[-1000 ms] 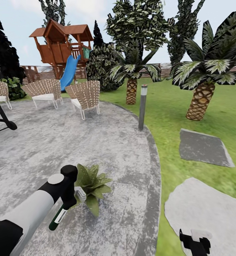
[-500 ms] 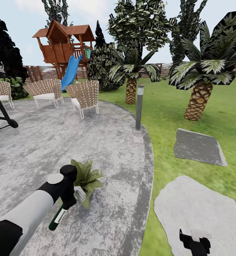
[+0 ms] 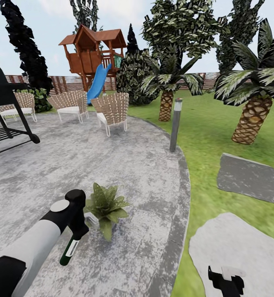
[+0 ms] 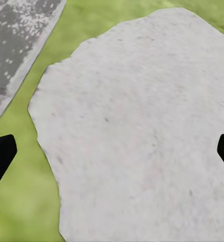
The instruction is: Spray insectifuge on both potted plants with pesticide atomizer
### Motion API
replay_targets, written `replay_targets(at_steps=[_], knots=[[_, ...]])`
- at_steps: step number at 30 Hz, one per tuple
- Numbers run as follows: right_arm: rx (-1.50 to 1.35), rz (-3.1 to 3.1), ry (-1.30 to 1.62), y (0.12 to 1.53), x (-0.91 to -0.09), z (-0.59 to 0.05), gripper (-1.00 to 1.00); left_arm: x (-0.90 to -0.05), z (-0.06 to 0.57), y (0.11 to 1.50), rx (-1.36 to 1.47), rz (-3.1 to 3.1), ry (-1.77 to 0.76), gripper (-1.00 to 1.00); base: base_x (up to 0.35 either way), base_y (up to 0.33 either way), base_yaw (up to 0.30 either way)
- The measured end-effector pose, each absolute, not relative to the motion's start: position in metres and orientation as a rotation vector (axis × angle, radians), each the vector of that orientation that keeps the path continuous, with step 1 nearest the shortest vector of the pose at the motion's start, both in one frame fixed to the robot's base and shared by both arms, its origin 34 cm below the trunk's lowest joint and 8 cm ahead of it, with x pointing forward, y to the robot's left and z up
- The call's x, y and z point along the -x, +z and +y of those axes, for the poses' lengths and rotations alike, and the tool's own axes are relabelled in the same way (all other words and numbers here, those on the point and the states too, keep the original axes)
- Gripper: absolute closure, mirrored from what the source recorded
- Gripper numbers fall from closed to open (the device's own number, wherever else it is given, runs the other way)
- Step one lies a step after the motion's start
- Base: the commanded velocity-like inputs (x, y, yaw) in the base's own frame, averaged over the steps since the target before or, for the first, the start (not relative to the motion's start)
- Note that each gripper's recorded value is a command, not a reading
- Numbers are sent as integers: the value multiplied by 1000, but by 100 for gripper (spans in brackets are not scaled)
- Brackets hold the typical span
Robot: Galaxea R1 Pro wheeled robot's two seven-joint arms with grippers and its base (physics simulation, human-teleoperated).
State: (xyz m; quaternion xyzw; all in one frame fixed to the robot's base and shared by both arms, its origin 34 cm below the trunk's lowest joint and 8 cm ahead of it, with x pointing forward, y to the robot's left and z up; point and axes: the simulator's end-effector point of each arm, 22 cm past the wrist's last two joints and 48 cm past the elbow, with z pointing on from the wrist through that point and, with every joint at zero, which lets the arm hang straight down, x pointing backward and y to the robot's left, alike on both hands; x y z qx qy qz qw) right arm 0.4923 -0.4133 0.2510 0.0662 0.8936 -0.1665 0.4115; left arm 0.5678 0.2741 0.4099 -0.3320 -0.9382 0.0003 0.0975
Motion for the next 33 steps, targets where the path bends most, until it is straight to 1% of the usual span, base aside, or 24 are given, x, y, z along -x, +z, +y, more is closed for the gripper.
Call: replay_targets(at_steps=[13, 18, 23, 27, 31, 33], knots=[[-166, 2248, -418, 251, -493, -413, -100, -567, 272, 409, 984, -2776, 8, 100, 214, -168, 5], [-166, 2248, -418, 251, -493, -413, -100, -565, 272, 407, 983, -2772, 9, 100, 122, -261, 197], [-166, 2248, -418, 251, -493, -413, -100, -563, 273, 406, 980, -2770, 8, 100, 2, -273, 274], [-166, 2249, -418, 251, -493, -413, -100, -563, 276, 406, 975, -2771, 5, 100, -194, -202, 276], [-166, 2249, -418, 251, -492, -413, -100, -561, 276, 404, 972, -2766, 7, 100, -101, -63, 260], [-166, 2249, -418, 251, -492, -413, -100, -546, 277, 393, 966, -2742, 18, 100, -13, -8, 72]])
